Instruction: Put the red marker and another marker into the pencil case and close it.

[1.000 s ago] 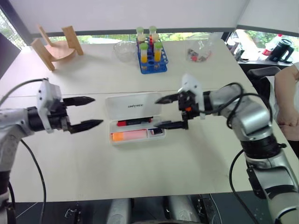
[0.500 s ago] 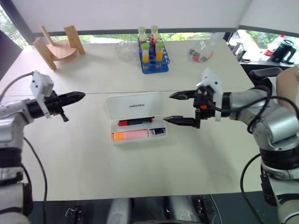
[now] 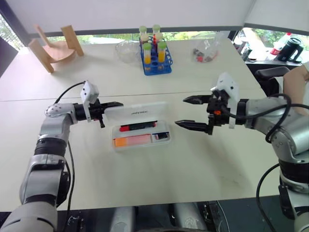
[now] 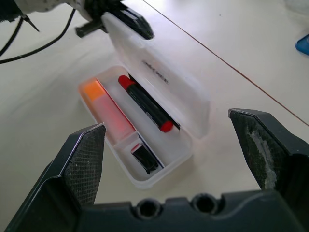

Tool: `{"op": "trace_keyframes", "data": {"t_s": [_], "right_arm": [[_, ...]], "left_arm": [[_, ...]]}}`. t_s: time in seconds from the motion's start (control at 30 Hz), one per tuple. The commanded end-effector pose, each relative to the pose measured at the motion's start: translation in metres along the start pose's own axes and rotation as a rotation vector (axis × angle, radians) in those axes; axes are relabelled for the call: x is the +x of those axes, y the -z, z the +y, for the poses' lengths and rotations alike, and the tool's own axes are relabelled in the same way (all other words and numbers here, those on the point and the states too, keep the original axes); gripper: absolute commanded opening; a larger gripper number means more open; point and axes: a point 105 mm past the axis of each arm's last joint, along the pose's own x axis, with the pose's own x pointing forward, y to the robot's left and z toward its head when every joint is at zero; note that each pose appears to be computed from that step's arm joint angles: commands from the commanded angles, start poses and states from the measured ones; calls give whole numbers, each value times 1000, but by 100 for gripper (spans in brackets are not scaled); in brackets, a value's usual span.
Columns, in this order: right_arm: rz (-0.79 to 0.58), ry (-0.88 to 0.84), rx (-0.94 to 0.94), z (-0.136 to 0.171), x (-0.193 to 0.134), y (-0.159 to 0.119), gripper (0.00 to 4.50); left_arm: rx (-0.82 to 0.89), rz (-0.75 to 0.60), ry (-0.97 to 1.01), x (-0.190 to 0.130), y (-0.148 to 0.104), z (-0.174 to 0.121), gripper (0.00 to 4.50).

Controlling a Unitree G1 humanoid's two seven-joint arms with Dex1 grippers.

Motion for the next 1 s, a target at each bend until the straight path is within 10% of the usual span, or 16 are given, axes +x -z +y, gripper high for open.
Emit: {"op": "trace_keyframes", "data": {"t_s": [0.03,0.4,1.0], "right_arm": [[-29,10,-46,2,-5,-11,450],[-31,0,-63,3,-1,-14,450],[132,-113,-58,9,-21,32,450]], "left_arm": [[1,48,110,0,0,-24,6],[88,379,59,24,85,-44,6],[-66,186,-190,-73,-15,-88,6]]}}
